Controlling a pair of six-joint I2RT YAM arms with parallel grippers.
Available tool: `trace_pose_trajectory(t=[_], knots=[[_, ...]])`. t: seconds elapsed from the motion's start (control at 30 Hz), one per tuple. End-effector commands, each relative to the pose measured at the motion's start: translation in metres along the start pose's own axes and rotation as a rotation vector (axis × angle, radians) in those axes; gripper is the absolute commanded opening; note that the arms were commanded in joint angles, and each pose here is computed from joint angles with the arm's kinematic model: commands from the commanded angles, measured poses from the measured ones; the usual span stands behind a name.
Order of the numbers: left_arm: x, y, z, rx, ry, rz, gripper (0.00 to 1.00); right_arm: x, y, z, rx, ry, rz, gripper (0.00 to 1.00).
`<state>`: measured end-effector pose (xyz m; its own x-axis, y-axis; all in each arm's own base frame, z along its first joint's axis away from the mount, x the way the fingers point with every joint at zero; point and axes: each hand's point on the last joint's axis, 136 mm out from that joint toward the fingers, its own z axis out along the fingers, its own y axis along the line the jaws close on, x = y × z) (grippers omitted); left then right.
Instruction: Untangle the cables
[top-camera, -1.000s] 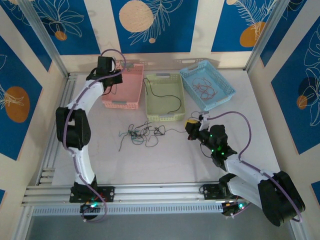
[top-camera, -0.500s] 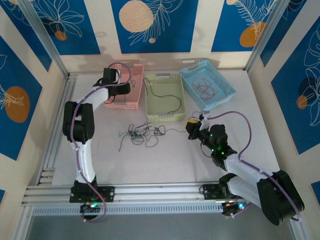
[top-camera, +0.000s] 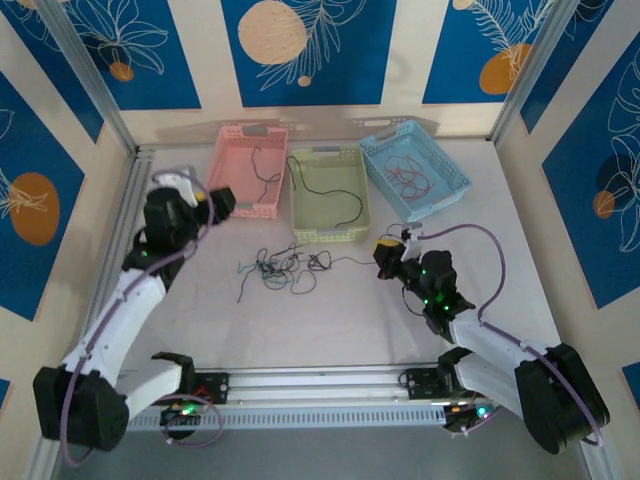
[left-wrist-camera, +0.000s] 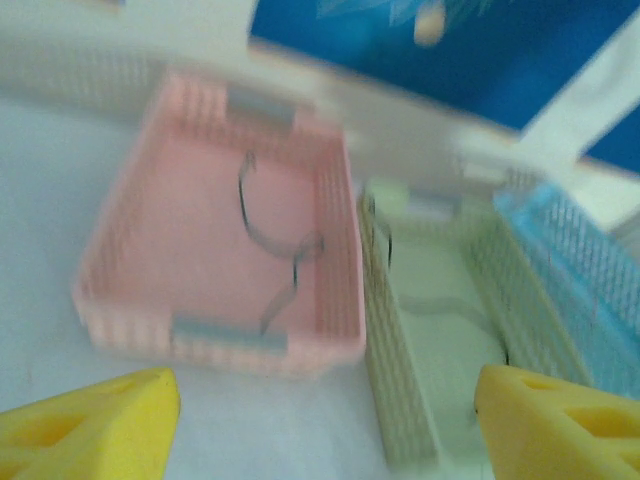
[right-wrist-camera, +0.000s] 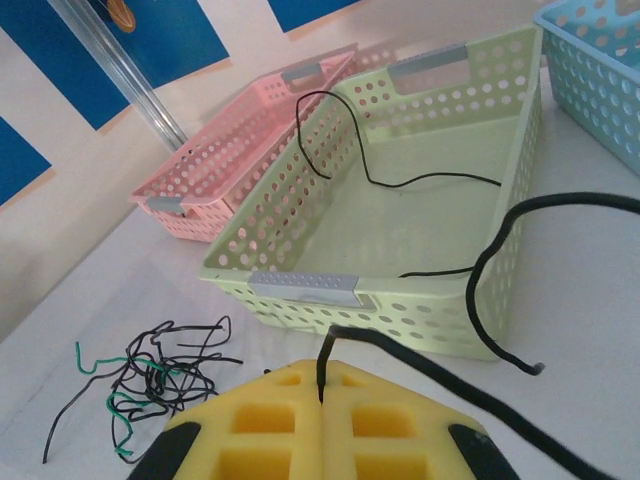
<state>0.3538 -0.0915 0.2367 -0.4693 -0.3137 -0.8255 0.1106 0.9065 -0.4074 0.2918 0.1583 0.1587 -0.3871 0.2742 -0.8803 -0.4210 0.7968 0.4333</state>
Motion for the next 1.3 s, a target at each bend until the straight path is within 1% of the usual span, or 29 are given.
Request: trace_pose_trajectory(t=[0.0, 0.07, 0.13, 0.3, 0.4, 0.53, 0.6, 0.67, 0.73, 0.87, 0.93, 1.1, 1.27], knots=[[0.094, 0.017, 0.005, -0.029, 0.232, -0.045, 0.78, -0.003, -0.006, -0.003, 0.029, -0.026, 0.015, 0.00], [0.119, 0.027, 0.004, -0.057, 0.271, -0.036, 0.78, -0.003, -0.007, -0.003, 0.031, -0.023, 0.018, 0.00], [0.136, 0.036, 0.007, -0.071, 0.287, -0.048, 0.78, -0.003, -0.007, -0.003, 0.030, -0.024, 0.021, 0.00], [0.160, 0.051, 0.025, -0.114, 0.335, -0.046, 0.76, -0.002, -0.009, -0.003, 0.039, -0.027, 0.030, 0.00], [0.165, 0.060, 0.035, -0.148, 0.335, -0.033, 0.70, -0.003, -0.011, -0.004, 0.040, -0.031, 0.035, 0.00], [0.169, 0.055, 0.049, -0.112, 0.346, -0.035, 0.59, -0.003, -0.011, -0.005, 0.042, -0.035, 0.036, 0.00], [0.173, 0.057, 0.053, -0.114, 0.356, -0.041, 0.51, -0.003, -0.013, -0.005, 0.044, -0.034, 0.043, 0.00], [0.177, 0.056, 0.056, -0.103, 0.362, -0.047, 0.40, -0.003, -0.014, -0.005, 0.045, -0.033, 0.046, 0.00], [0.179, 0.056, 0.056, -0.098, 0.362, -0.050, 0.27, -0.004, -0.013, -0.005, 0.043, -0.032, 0.047, 0.00], [0.176, 0.050, 0.056, -0.073, 0.355, -0.054, 0.08, -0.003, -0.014, -0.005, 0.045, -0.031, 0.052, 0.00], [0.172, 0.048, 0.054, -0.066, 0.346, -0.050, 0.00, -0.004, -0.014, -0.005, 0.044, -0.032, 0.054, 0.00], [0.153, 0.041, 0.042, -0.052, 0.303, -0.031, 0.00, -0.004, -0.015, -0.005, 0.045, -0.033, 0.054, 0.00], [0.126, 0.032, 0.016, -0.059, 0.260, 0.001, 0.00, -0.004, -0.014, -0.006, 0.044, -0.033, 0.057, 0.00]])
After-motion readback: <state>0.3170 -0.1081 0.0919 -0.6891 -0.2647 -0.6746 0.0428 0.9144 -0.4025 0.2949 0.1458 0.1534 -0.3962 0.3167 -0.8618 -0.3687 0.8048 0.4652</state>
